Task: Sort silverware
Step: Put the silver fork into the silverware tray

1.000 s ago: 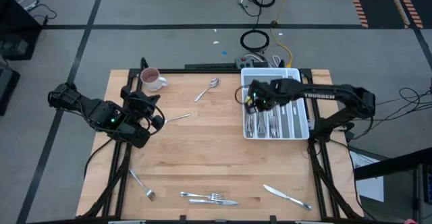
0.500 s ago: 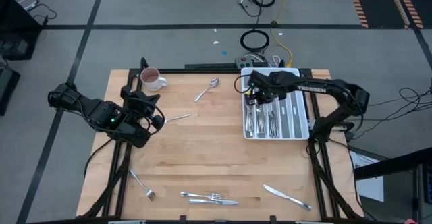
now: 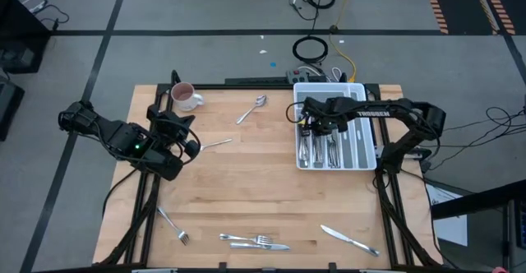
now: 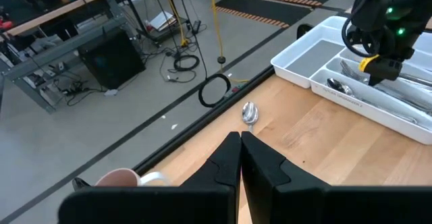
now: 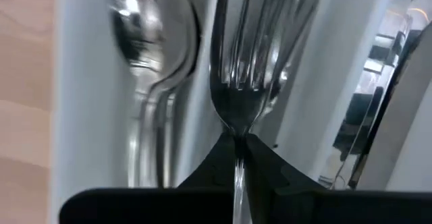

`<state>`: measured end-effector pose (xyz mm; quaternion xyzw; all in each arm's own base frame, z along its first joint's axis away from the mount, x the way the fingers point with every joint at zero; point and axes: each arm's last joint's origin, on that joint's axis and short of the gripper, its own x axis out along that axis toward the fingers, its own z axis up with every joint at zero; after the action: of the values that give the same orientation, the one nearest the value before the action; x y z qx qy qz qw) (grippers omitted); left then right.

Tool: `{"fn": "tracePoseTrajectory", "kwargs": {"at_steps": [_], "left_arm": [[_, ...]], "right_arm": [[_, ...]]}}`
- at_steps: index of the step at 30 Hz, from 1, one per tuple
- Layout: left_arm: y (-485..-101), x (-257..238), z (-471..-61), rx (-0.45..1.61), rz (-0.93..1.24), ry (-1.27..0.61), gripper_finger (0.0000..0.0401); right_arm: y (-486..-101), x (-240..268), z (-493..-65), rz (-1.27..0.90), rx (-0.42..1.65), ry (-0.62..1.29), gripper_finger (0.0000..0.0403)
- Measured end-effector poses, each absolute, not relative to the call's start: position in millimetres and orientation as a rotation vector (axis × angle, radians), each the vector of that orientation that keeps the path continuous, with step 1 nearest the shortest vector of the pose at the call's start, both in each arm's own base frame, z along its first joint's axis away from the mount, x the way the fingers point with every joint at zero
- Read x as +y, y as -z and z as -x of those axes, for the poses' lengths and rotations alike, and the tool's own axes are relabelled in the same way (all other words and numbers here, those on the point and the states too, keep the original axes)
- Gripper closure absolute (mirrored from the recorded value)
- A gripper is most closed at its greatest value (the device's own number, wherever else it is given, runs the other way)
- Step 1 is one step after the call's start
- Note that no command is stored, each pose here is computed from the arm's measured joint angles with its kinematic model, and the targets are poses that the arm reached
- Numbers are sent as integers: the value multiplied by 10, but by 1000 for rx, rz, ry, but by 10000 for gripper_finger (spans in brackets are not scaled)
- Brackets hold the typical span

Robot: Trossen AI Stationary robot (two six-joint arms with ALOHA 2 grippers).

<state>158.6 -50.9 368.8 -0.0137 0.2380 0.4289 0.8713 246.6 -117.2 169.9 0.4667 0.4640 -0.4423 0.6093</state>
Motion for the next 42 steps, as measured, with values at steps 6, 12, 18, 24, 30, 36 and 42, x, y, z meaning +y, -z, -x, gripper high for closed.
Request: {"fn": "tracePoseTrajectory", "kwargs": {"at_steps": [6,12,18,24,30,36,42], "left_arm": [[-3688,-482,-1595,499,33,-913,383],[-3688,-461,-1600,499,36,-925,383],[-3687,-463,-1601,500,36,-924,383],[-3687,-464,-1601,500,36,-923,383],[-3687,-464,-1600,504,38,-921,383],[-3687,-464,-1600,504,38,-921,383],[-3687,-465,-1603,501,39,-922,383]], "right_arm": [[-1602,-1118,-2424,-1088,1084,1032,402],[-1601,-1110,-2445,-1063,1075,1012,368],[-1611,-1110,-2445,-1040,1079,993,312],[-1800,-1070,-2416,-1010,1031,943,277],[-2260,-952,-2331,-947,910,860,267],[-2610,-408,-2171,-810,957,610,266],[-2529,294,-2015,-712,1238,479,266]]}}
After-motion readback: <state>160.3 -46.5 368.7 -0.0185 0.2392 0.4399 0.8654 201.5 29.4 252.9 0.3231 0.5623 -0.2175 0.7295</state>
